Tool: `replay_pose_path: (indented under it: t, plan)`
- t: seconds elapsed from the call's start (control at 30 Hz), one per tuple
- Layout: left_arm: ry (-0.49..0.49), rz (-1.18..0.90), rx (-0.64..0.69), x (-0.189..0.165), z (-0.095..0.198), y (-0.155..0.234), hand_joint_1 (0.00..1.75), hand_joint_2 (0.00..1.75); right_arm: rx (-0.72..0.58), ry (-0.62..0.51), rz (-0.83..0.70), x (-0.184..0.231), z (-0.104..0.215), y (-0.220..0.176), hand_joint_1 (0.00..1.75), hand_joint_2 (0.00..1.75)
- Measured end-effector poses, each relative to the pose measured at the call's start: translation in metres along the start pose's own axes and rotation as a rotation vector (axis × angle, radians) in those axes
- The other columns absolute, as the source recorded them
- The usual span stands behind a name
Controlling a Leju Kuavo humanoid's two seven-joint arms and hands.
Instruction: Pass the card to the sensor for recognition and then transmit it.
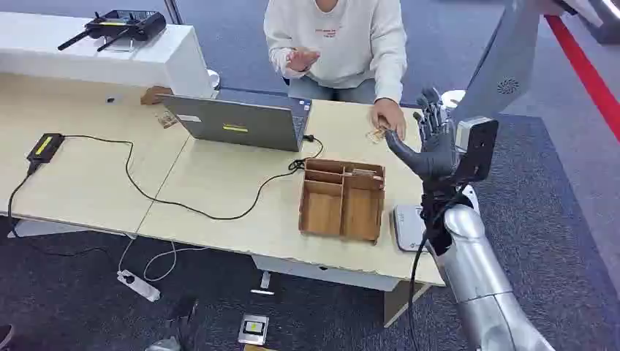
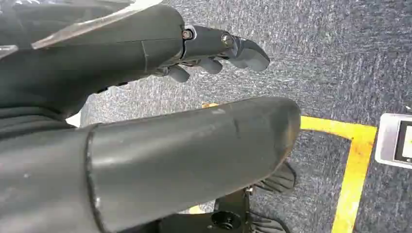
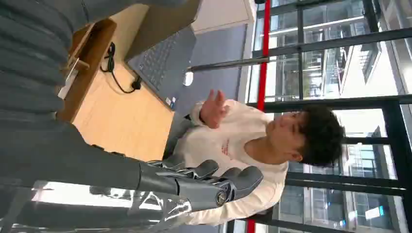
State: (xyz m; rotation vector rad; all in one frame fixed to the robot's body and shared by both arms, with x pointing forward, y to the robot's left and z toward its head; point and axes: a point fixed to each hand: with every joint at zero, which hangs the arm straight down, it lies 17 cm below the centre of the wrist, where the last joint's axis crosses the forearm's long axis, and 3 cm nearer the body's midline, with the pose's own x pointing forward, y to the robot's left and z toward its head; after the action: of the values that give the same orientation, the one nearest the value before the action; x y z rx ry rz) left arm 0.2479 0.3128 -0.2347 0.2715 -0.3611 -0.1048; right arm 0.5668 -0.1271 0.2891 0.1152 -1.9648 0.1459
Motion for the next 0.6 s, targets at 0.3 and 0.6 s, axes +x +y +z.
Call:
replay_pose_path:
  t: [0.3, 0.6]
  plan:
    - [0.008, 0.005, -0.003, -0.0011, 0.0003, -0.0013, 0.00, 0.00, 0.010, -0.009, -0.003, 0.0004, 0.0005, 0.0046, 0.00, 1.75]
    - [-0.023, 0.002, -0.013, 0.0042, 0.0006, -0.0032, 0.00, 0.00, -0.007, -0.001, 0.011, -0.0029, 0.0008, 0.0000, 0.00, 1.75]
